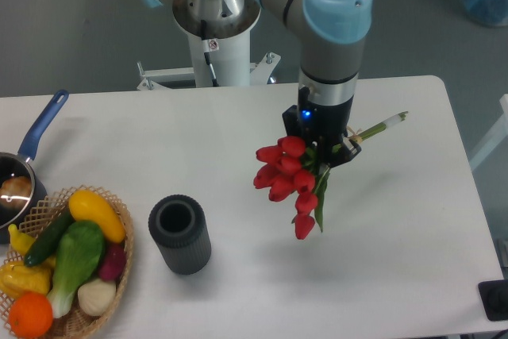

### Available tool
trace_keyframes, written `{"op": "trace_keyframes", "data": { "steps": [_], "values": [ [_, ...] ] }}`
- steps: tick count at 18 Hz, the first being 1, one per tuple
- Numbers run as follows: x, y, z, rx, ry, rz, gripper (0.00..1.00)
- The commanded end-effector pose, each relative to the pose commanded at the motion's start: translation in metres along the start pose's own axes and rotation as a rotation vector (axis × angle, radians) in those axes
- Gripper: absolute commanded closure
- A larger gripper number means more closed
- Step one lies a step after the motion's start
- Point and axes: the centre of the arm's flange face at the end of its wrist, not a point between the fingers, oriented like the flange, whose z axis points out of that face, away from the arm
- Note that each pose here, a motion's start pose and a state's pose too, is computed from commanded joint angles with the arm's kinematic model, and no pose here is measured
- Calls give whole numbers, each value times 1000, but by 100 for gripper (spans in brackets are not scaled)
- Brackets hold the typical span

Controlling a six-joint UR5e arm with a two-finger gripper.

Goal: Insert the flowers into the vase
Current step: 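Carry the red tulip bunch in the gripper toward the black vase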

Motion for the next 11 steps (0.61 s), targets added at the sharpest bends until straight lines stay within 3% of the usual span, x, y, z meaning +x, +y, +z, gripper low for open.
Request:
{"op": "trace_keyframes", "data": {
  "steps": [7, 11],
  "values": [
    [-5, 2, -3, 120, 12, -35, 97],
    [-12, -12, -18, 343, -7, -147, 96]
  ]
}}
